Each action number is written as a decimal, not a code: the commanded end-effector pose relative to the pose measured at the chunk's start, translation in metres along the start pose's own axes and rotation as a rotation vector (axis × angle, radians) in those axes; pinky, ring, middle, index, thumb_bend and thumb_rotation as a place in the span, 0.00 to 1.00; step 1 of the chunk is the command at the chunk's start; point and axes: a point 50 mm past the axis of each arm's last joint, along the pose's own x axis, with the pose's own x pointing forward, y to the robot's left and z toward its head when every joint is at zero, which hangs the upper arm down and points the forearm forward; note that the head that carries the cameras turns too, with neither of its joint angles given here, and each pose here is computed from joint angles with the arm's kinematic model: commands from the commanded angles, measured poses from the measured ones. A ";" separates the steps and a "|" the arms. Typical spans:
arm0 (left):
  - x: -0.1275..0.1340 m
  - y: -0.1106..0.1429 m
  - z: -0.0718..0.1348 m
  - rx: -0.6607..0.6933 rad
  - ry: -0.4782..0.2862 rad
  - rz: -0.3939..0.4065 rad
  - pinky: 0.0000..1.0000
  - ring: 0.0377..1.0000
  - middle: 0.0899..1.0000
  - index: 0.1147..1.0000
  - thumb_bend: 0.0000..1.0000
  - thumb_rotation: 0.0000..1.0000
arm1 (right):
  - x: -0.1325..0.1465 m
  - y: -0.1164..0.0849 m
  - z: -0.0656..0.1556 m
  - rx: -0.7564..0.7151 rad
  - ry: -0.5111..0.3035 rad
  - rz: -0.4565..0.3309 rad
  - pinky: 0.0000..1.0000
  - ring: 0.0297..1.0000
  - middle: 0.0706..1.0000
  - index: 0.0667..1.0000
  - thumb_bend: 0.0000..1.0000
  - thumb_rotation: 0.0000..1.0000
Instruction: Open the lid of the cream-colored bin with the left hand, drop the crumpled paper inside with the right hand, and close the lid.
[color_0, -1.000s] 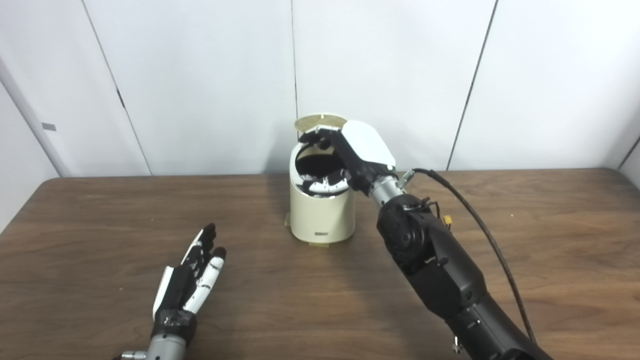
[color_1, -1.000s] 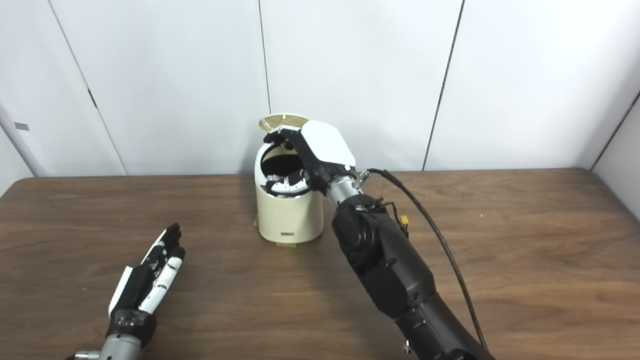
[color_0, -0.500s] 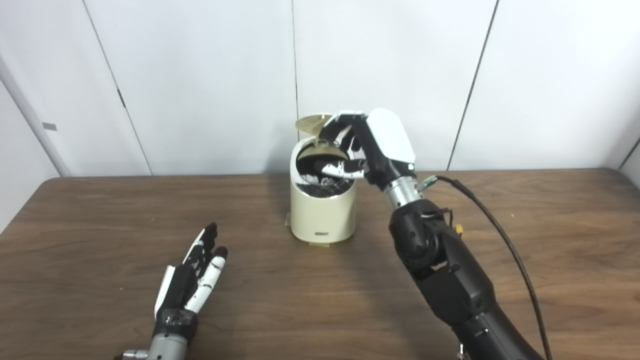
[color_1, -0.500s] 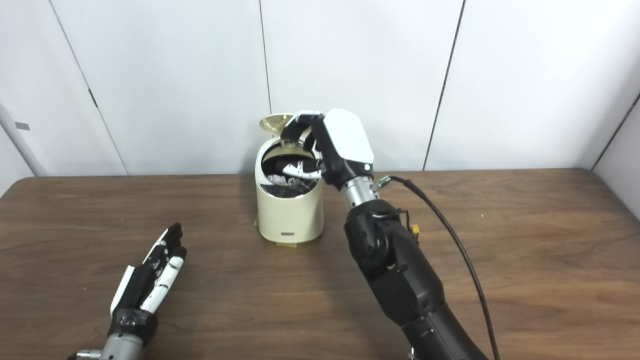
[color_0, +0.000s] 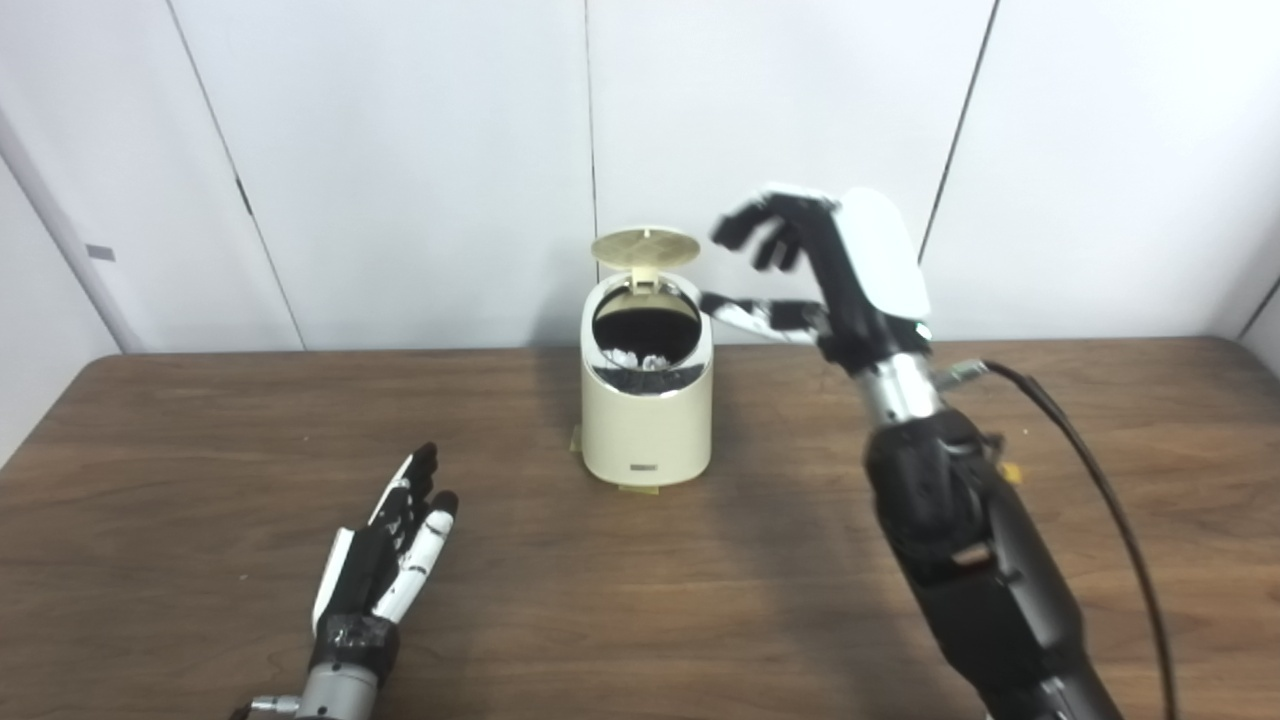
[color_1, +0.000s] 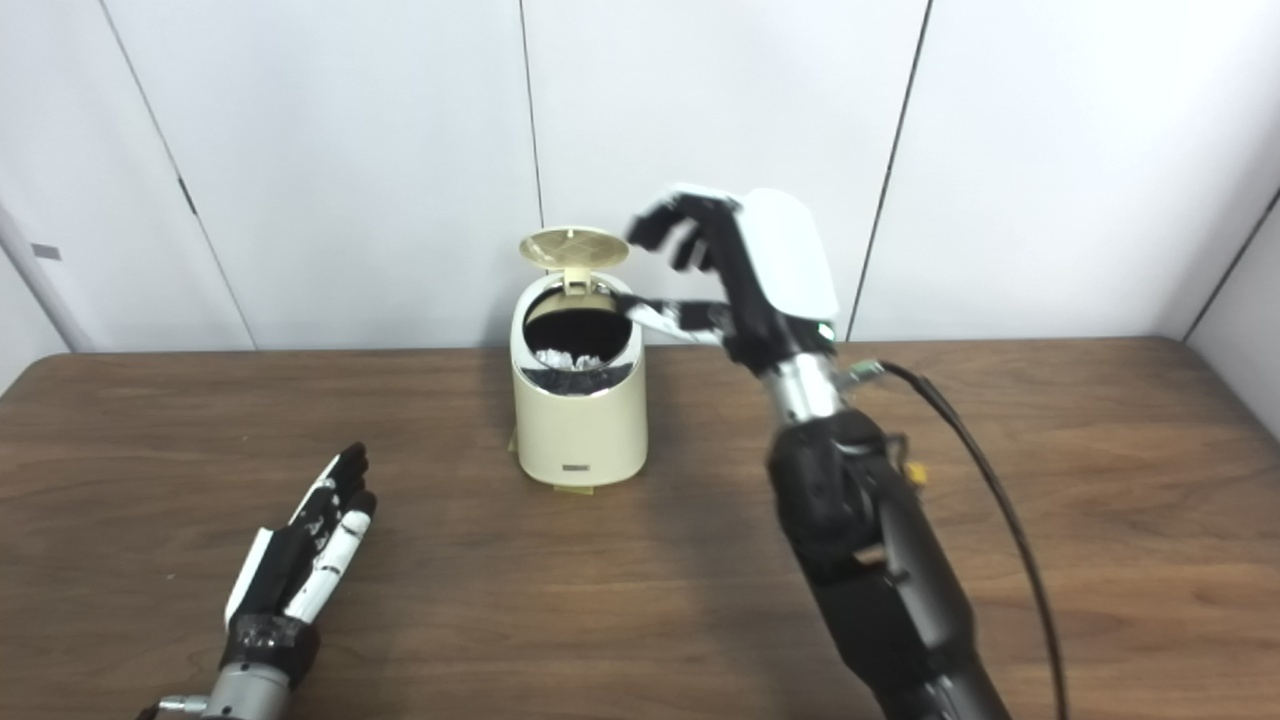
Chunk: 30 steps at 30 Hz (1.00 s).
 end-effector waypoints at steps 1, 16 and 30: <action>0.009 0.001 0.006 -0.002 -0.025 -0.012 1.00 1.00 0.98 1.00 0.47 0.63 | 0.004 -0.016 0.001 -0.005 -0.013 -0.049 0.41 0.38 0.48 0.46 0.50 0.00; 0.012 0.014 0.012 -0.001 -0.019 -0.022 1.00 1.00 0.98 1.00 0.51 0.62 | -0.062 -0.005 -0.048 0.451 0.437 -0.066 0.50 0.59 0.64 0.46 0.51 0.15; 0.013 0.016 0.017 0.012 -0.015 -0.028 1.00 1.00 0.98 1.00 0.48 0.62 | -0.107 0.025 -0.072 0.616 0.597 -0.104 0.60 0.68 0.72 0.46 0.50 0.16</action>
